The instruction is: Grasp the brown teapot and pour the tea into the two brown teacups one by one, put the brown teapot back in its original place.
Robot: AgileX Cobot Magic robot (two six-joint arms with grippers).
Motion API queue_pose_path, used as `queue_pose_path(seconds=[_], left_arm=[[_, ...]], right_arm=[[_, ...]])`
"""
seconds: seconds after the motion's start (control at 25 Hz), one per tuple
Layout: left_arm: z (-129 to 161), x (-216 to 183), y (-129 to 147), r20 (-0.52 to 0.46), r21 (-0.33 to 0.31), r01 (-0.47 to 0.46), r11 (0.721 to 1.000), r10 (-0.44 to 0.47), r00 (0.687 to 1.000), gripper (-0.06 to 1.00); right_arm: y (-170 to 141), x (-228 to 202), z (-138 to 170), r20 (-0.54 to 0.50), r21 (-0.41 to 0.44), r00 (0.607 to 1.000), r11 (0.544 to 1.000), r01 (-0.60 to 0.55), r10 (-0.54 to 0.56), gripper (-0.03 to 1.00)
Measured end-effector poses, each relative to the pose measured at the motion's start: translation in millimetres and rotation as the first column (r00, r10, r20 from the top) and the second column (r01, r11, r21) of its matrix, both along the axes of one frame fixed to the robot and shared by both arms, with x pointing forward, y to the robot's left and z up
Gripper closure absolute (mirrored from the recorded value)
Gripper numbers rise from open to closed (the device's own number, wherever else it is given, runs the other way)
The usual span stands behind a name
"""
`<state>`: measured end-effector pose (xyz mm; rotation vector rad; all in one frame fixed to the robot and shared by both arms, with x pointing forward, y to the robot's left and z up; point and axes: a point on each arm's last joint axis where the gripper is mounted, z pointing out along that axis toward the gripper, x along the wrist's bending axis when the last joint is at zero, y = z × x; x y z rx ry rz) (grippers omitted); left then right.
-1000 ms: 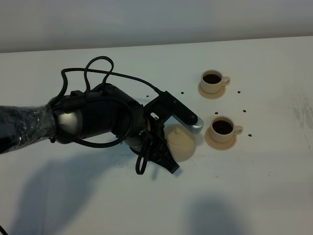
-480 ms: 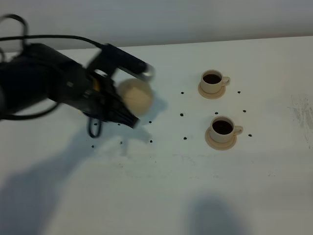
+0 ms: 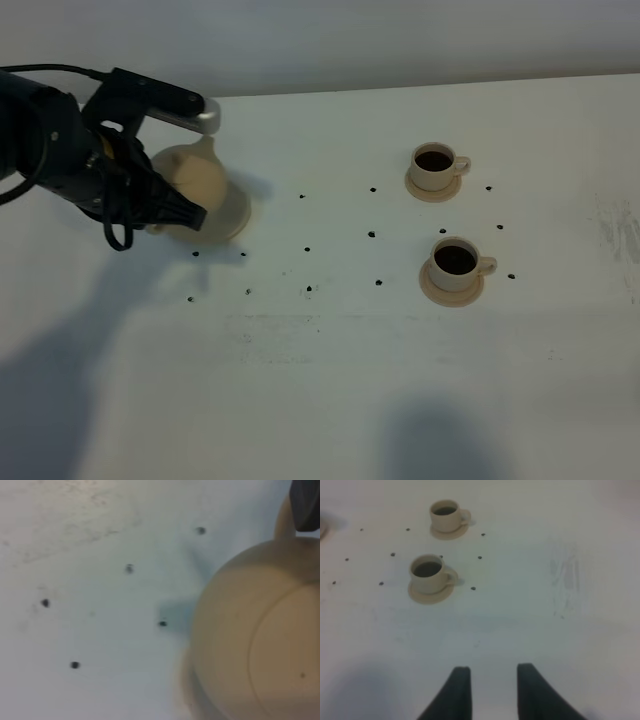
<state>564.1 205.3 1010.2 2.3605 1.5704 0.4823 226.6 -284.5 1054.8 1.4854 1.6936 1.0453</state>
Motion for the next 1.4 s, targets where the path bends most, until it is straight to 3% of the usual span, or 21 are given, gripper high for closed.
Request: queue_pose_path(seconds=[0.24,0.84,1.4], left_arm=[[-2,6,13,0.004,-0.007,-0.04,0.999,0.04,0.999,0.85],[-54,30,9,-0.042,-0.018,-0.035,0.999,0.034,0.999,0.85],[-72,45,13,-0.075,-0.01,-0.056,0.998,0.055,0.996,0.85]], right_arm=[[0,0,0,0.0,0.0,1.0,1.0,0.0,0.0,0.74],[0,0,0,0.0,0.0,1.0,1.0,0.0,0.0,0.74],[0,0,0,0.0,0.0,1.0,1.0,0.0,0.0,0.74]])
